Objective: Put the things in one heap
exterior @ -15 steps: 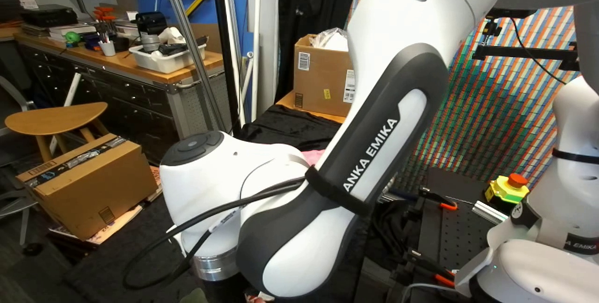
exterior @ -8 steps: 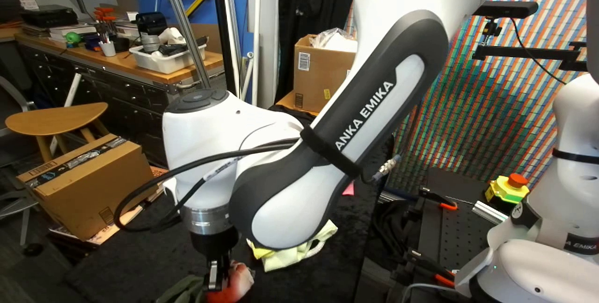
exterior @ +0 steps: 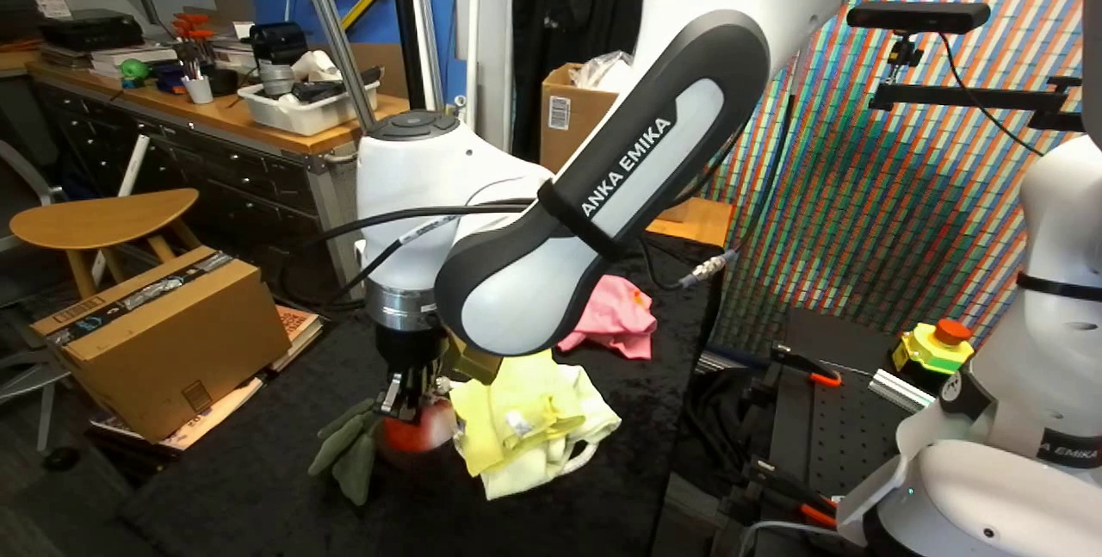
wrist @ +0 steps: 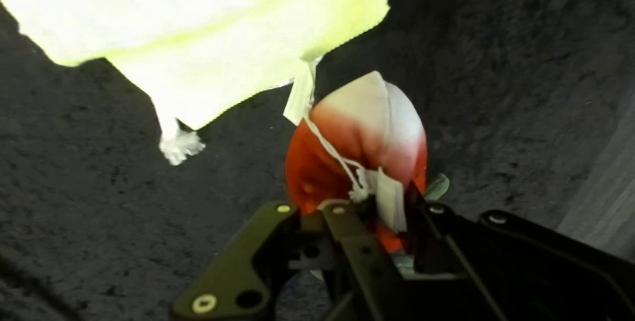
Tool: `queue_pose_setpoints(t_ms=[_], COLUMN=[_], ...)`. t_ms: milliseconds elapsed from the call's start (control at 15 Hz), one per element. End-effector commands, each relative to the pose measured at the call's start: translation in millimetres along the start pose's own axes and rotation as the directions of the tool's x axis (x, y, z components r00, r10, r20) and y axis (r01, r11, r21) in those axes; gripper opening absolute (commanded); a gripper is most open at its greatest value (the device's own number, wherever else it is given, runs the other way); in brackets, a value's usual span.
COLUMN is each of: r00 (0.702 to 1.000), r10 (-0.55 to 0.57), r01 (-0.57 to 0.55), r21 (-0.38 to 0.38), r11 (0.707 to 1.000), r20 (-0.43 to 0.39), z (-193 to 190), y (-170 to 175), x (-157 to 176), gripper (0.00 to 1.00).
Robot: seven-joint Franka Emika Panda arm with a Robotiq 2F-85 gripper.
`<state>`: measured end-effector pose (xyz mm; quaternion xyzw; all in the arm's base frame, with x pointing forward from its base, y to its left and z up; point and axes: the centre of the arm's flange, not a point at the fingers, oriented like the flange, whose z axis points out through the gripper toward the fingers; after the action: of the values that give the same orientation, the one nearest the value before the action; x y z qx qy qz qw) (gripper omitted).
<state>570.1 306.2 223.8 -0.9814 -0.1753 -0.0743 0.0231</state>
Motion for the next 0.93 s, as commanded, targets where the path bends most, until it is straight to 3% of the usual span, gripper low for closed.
queue_pose_setpoints(t_ms=[0, 533, 867], r00=[0.989, 0.919, 0.894], r10=[0.137, 0.393, 0.447], r01=[-0.14, -0.394, -0.442], r21=[-0.047, -0.077, -0.1], r11=[0.989, 0.916, 0.891], r20=[-0.056, -0.028, 0.028], z=[-2, 31, 63], y=[31, 108, 124], x=[-10, -31, -48], gripper=[0.07, 0.07, 0.07])
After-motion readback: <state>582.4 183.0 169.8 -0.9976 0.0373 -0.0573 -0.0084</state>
